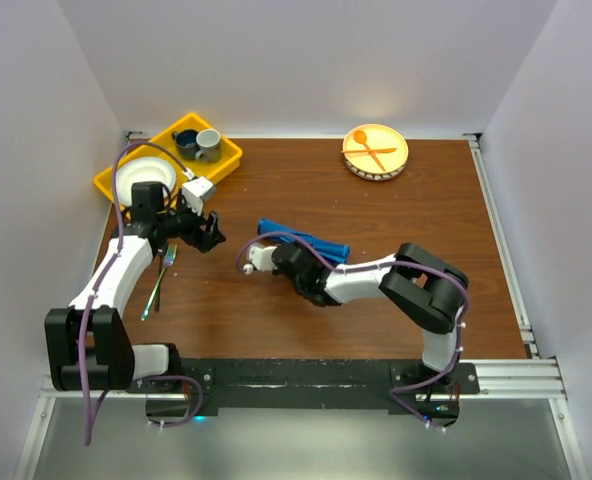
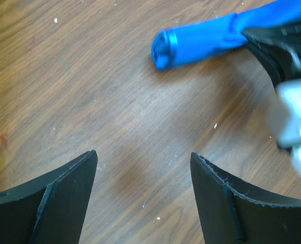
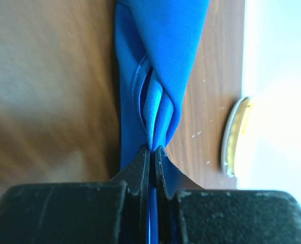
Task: Fold the napkin into a case and place the utensils inside
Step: Turn over the smaller rectangle-folded napkin at the center of the board.
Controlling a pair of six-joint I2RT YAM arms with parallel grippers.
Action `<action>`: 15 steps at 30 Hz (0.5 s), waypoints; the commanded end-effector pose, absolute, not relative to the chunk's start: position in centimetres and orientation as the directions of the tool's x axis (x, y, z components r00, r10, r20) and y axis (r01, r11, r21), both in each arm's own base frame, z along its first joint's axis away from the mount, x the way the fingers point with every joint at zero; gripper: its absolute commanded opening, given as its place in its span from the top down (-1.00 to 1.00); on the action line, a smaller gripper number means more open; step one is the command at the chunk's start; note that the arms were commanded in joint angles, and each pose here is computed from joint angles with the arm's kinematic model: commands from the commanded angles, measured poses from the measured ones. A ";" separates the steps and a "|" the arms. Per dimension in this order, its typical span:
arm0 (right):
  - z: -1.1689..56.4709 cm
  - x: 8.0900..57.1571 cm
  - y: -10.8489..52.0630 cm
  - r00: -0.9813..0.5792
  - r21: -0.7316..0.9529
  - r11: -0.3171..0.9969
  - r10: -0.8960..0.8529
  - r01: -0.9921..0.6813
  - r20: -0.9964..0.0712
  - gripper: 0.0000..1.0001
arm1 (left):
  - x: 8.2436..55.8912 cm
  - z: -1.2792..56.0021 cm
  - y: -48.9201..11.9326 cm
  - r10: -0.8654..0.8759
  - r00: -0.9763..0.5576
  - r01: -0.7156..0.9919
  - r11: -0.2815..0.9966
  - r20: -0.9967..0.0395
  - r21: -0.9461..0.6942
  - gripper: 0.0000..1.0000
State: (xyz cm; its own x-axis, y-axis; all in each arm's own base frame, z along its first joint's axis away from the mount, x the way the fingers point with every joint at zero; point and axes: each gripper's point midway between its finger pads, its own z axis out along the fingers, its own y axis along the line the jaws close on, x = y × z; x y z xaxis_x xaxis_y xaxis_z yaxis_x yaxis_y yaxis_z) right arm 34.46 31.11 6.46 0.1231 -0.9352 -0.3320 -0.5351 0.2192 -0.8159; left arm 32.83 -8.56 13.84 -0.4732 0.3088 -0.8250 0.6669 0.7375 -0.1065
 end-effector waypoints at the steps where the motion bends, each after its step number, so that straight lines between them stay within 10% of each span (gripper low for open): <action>1: 9.5 33.8 32.0 0.166 -0.897 0.264 -0.926 -0.355 -0.339 1.00 | 32.9 14.7 -7.9 0.305 -0.445 0.651 0.756 -0.842 -0.070 -0.58; 6: 7.8 31.3 33.2 0.191 -0.906 0.230 -0.931 -0.355 -0.311 0.96 | 32.7 14.4 -7.8 0.309 -0.450 0.650 0.757 -0.838 -0.070 -0.57; 15: 5.2 27.5 34.1 0.246 -0.884 0.157 -0.926 -0.441 -0.287 0.24 | 32.1 14.6 -7.6 0.325 -0.442 0.656 0.753 -0.836 -0.055 -0.58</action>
